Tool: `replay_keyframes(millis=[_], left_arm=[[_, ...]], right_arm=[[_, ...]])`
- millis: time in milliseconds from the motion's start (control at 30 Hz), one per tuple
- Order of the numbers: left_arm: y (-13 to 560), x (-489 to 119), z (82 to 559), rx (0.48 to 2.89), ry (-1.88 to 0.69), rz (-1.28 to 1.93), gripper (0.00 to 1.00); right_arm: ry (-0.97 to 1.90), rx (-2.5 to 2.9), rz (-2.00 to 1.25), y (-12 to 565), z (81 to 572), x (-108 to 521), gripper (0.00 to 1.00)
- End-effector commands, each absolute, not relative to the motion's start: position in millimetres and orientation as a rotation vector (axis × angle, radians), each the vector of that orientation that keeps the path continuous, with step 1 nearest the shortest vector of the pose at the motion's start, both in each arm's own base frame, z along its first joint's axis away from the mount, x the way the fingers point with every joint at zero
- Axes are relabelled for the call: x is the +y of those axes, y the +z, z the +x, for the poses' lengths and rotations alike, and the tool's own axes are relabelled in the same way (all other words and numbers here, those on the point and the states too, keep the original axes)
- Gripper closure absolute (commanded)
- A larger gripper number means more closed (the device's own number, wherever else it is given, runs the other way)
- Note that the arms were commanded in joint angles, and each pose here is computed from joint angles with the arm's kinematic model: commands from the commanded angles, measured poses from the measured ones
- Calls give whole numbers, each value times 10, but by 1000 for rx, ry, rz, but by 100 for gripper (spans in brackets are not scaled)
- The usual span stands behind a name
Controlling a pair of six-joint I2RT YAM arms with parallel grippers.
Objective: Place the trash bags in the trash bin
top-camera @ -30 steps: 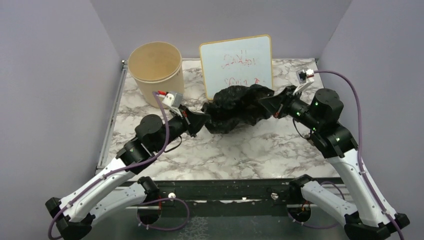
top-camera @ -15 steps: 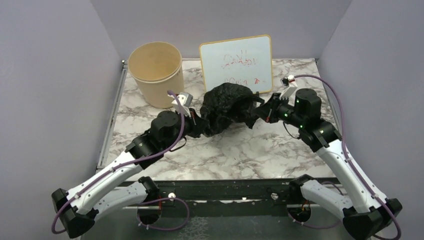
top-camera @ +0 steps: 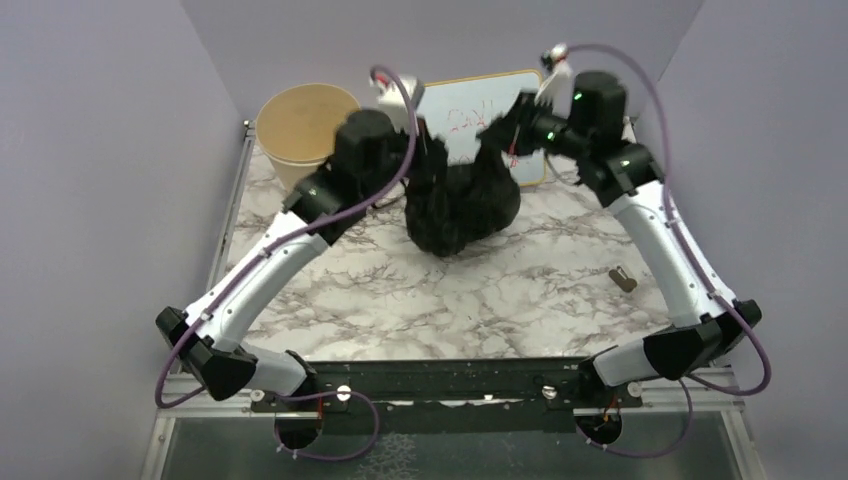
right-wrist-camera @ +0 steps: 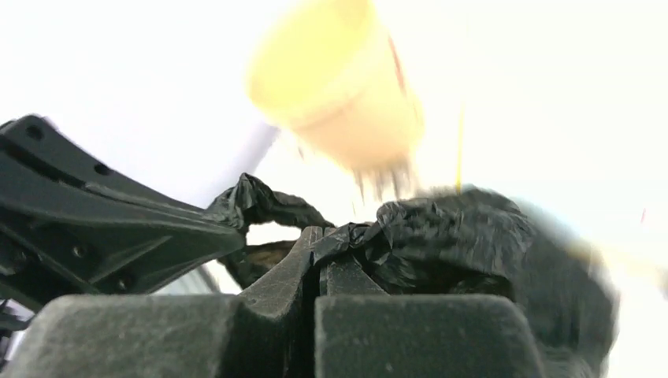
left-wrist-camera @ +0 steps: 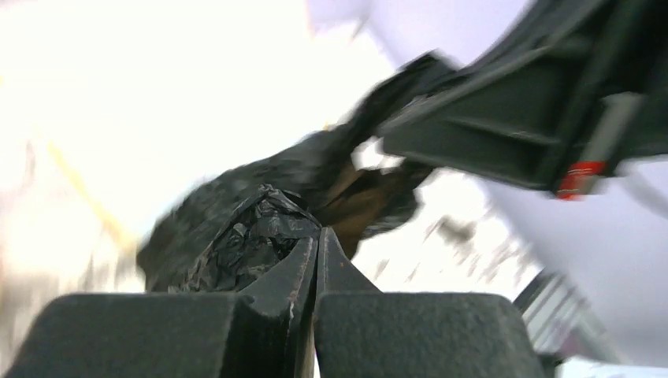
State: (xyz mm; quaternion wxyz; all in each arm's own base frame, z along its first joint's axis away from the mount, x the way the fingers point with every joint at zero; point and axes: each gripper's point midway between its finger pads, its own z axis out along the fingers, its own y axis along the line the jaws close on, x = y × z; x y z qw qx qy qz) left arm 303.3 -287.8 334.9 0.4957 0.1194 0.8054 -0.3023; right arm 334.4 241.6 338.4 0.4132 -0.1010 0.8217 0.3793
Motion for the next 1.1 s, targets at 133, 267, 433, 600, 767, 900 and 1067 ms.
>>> replay_keyframes(millis=[133,267,433,600,767,900,1067], left_arm=[[5000,-2762,2084,1157,-999,635,96],[1914,-2384,2302,2006,-819,242,100],[1192,-2454,1765,2228,-1030,97,100],[3467,-2426,2211,1676,-898,299,100],[4116,-2469,2252,1560,-859,394,100],[3448,-2606,2241,1723,-909,386,100],[2465,-2808,2079,1993,-1013,401,100]], right_arm=[[799,1426,-222,4746,2885,1841,99],[688,2312,-78,1727,2572,1710,99],[798,2377,-84,1610,2087,1684,99],[707,1760,-207,3811,2478,1579,99],[734,1656,-213,4221,2558,1636,99],[742,1898,-112,3293,2628,1665,99],[791,2139,-122,2581,2503,1777,99]])
